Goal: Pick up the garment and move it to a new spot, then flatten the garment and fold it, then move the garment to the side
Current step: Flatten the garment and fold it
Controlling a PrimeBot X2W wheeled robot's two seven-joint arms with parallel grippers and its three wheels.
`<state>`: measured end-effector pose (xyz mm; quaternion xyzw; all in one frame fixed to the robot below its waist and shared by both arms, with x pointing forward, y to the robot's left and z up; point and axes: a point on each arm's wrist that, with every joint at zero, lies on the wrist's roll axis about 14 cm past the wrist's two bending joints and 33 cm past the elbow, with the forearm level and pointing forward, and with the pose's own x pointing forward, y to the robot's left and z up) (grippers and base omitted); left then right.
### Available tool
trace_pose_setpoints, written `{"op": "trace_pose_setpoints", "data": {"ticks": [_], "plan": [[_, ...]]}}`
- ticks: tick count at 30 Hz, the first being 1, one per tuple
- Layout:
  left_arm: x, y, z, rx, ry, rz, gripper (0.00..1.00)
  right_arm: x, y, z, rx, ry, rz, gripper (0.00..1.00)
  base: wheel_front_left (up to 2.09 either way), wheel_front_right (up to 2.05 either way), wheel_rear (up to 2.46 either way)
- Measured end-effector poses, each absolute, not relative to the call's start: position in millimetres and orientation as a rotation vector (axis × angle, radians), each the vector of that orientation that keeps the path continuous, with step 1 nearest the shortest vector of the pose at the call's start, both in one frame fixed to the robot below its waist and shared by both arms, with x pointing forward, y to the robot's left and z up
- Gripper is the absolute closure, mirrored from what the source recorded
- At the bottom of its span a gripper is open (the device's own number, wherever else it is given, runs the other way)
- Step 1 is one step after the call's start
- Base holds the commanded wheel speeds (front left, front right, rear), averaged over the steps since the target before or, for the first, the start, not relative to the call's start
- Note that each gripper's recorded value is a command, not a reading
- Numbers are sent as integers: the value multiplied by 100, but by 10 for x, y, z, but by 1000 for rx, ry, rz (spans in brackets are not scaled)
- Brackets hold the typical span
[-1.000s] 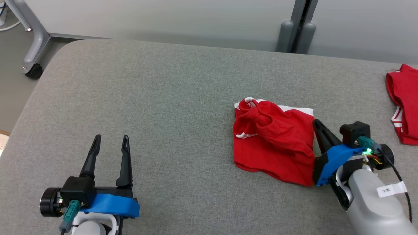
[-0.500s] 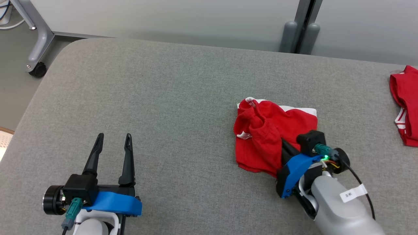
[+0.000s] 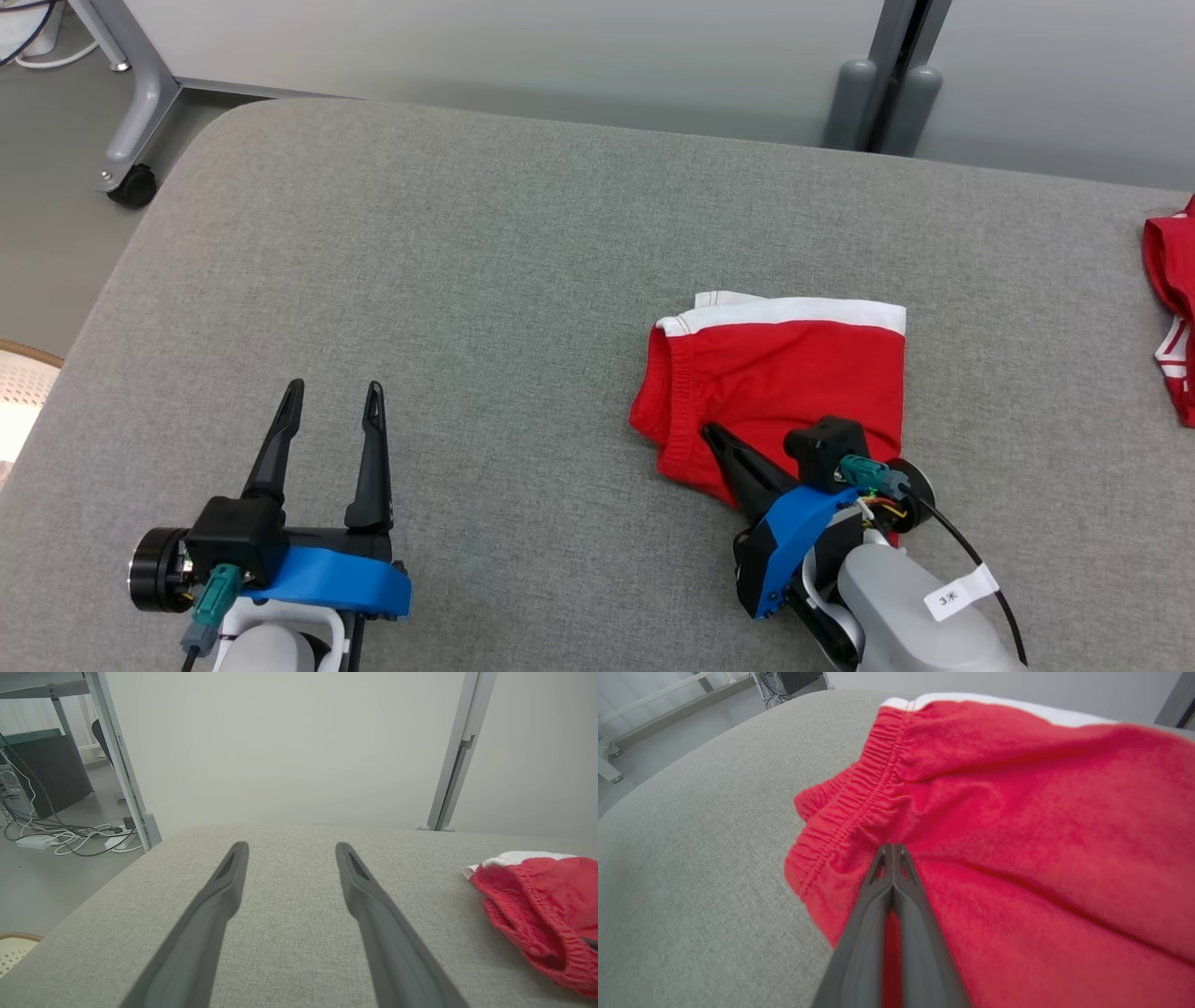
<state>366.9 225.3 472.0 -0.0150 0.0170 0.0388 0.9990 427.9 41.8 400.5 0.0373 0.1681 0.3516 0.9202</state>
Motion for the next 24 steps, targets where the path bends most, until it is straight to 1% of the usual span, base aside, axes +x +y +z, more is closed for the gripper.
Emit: {"op": "trace_pose_setpoints", "data": {"ticks": [3,12,13,18,20,21,24], "plan": [[3671,2252,4724,-30,33,77,0,4267,407,4007,87,346,716,100,0,0,0],[3703,2156,4753,-38,21,50,0,4450,125,4368,121,217,618,100,0,0,0],[3704,2129,4763,-39,17,41,0,4481,-1,4470,128,180,580,100,0,0,0],[3732,2059,4818,-33,-1,15,0,4521,-453,4678,123,97,461,100,0,0,0],[3732,2039,4823,-34,-3,9,0,4516,-539,4716,124,83,437,100,0,0,0],[3743,1999,4839,-33,-9,-4,0,4490,-711,4773,123,59,389,100,0,0,0],[3765,1920,4875,-27,-20,-29,0,4443,-966,4870,117,22,321,100,0,0,0]]}}
